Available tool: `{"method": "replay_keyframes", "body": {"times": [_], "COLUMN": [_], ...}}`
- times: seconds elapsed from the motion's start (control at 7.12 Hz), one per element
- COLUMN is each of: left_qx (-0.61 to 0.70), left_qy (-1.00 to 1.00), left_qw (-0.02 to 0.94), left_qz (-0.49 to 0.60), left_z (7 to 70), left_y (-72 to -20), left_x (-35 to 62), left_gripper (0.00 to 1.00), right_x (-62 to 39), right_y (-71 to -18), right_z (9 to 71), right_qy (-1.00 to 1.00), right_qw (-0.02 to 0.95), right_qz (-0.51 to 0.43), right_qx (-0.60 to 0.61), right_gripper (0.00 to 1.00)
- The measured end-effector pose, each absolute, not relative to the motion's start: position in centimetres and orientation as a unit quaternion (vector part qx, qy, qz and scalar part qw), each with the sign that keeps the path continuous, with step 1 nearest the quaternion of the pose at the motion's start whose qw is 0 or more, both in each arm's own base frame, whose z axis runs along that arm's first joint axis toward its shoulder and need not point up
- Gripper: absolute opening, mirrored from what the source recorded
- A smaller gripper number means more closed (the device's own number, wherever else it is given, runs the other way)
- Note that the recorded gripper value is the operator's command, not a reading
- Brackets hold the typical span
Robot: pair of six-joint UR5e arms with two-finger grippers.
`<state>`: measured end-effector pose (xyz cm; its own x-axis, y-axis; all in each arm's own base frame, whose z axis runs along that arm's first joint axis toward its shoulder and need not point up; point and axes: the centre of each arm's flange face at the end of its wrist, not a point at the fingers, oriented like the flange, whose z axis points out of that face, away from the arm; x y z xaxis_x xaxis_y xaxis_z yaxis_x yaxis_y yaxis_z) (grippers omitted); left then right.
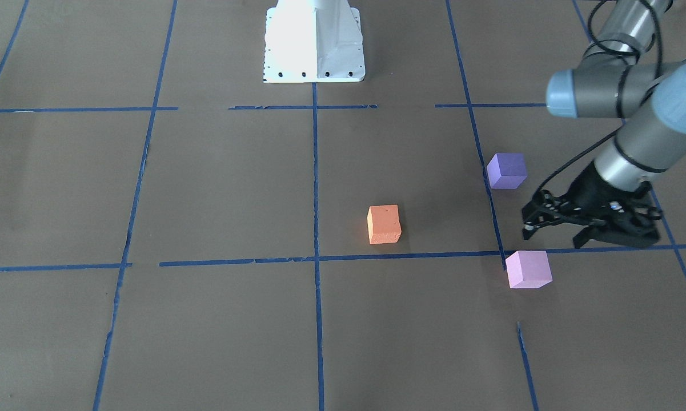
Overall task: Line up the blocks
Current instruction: 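Move the left gripper over the orange cube and lower onto it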
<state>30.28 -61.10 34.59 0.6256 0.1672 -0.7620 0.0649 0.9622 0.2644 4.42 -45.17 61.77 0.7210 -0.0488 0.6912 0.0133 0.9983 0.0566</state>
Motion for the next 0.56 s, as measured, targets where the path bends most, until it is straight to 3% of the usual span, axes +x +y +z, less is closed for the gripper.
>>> {"method": "replay_keyframes", "body": {"times": [0.56], "left_qx": [0.067], "left_qy": [0.438], "left_qw": [0.896], "left_qz": [-0.030], "left_z": [26.7], "left_y": [-58.4], "left_x": [47.3], "left_gripper": [1.00], "right_x": [4.4], "right_y": [-45.2], "right_z": [61.8], "right_qy": [-0.373], "right_qw": [0.927], "right_qz": [-0.017], "right_qx": [0.024], "right_gripper": [1.00]}}
